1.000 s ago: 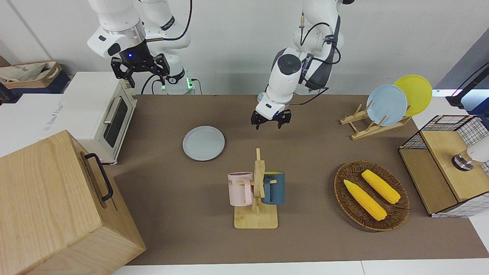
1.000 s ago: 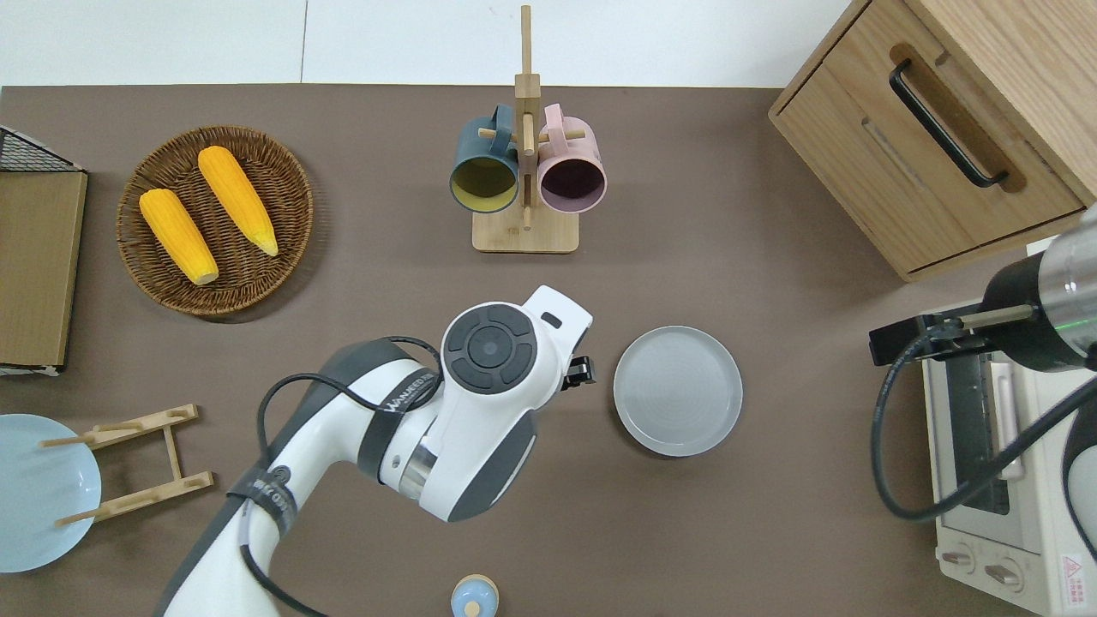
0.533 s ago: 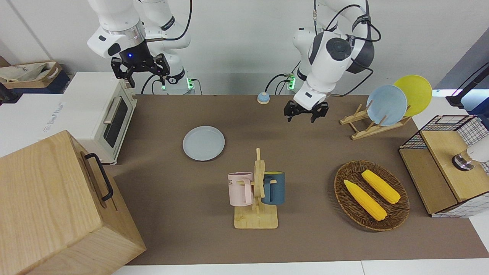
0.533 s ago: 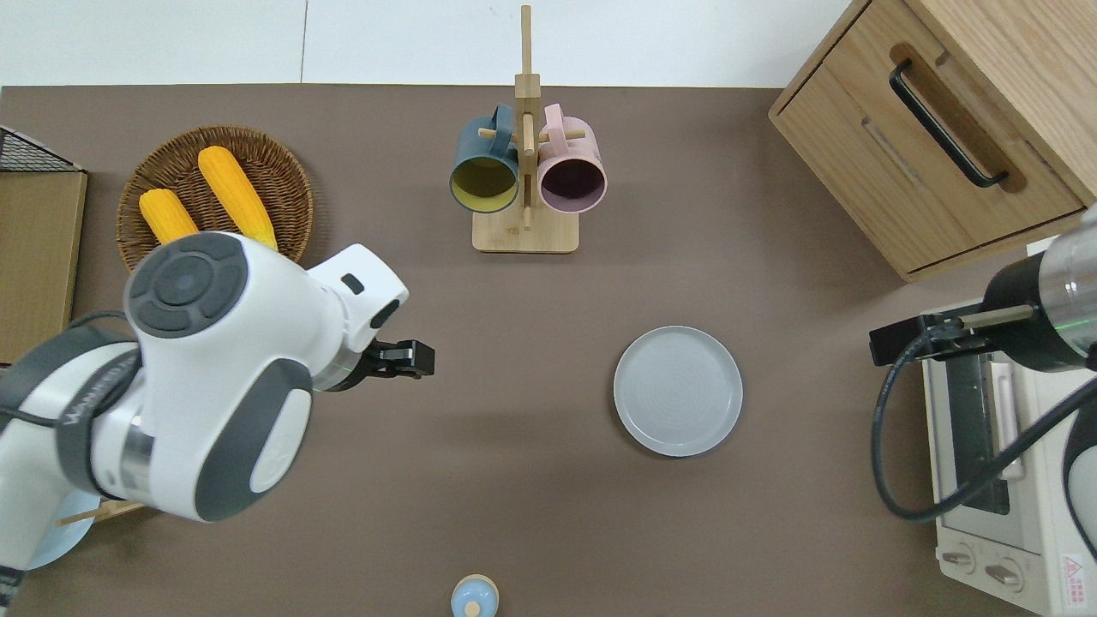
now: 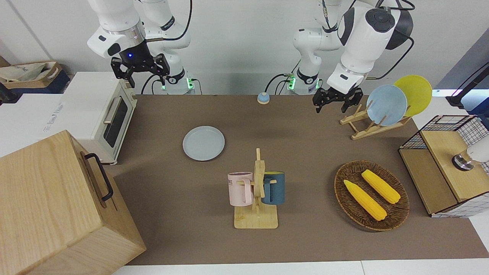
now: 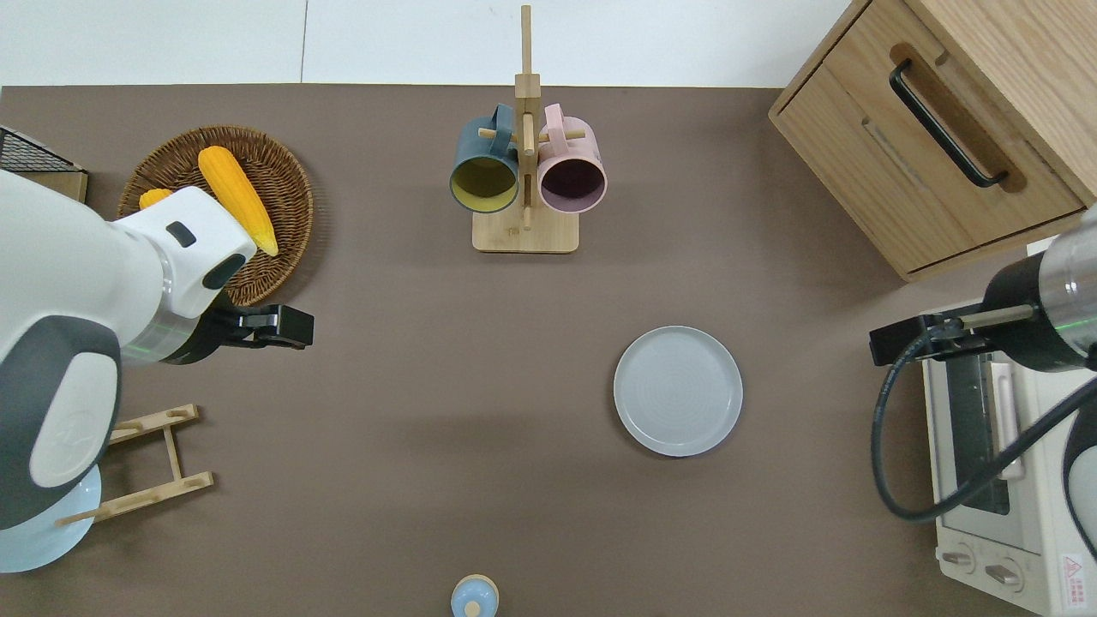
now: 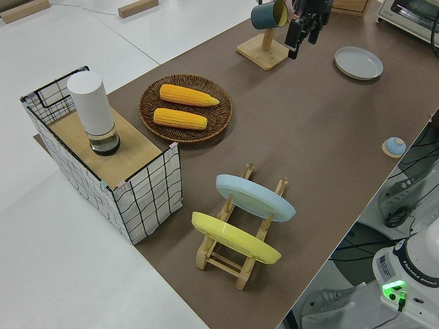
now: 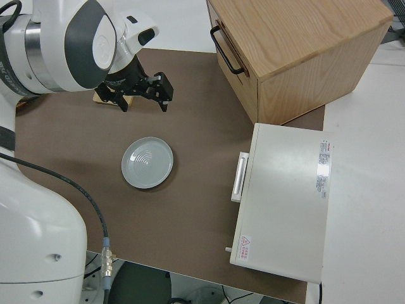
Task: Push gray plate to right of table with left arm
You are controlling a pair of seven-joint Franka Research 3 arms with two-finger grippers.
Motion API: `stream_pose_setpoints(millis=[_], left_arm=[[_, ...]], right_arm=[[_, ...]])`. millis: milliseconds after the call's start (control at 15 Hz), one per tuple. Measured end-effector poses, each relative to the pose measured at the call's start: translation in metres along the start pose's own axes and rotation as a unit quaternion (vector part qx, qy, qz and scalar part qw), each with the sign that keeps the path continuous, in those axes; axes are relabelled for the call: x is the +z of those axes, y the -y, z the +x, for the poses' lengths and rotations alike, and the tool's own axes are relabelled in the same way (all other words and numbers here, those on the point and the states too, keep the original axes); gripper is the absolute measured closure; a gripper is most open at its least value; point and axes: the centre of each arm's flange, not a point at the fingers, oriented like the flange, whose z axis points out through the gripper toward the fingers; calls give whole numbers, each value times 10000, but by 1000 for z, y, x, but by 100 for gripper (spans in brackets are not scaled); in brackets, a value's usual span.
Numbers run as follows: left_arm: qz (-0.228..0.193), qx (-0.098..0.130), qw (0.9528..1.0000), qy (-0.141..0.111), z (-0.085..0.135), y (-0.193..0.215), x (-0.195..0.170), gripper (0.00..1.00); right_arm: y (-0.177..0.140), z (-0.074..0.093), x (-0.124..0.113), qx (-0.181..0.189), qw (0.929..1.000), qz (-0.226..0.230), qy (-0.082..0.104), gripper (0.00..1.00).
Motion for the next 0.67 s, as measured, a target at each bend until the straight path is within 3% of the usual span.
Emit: stream_pose_setpoints(millis=[333,667], left_arm=[[-8,584,9983,77,0,44,-25,0],[-21,481,9988,-3,1,74,-36,0]], right_arm=[[0,0,0,0,10000,0,0,1],[0,0,0,0,10000,0,0,1]])
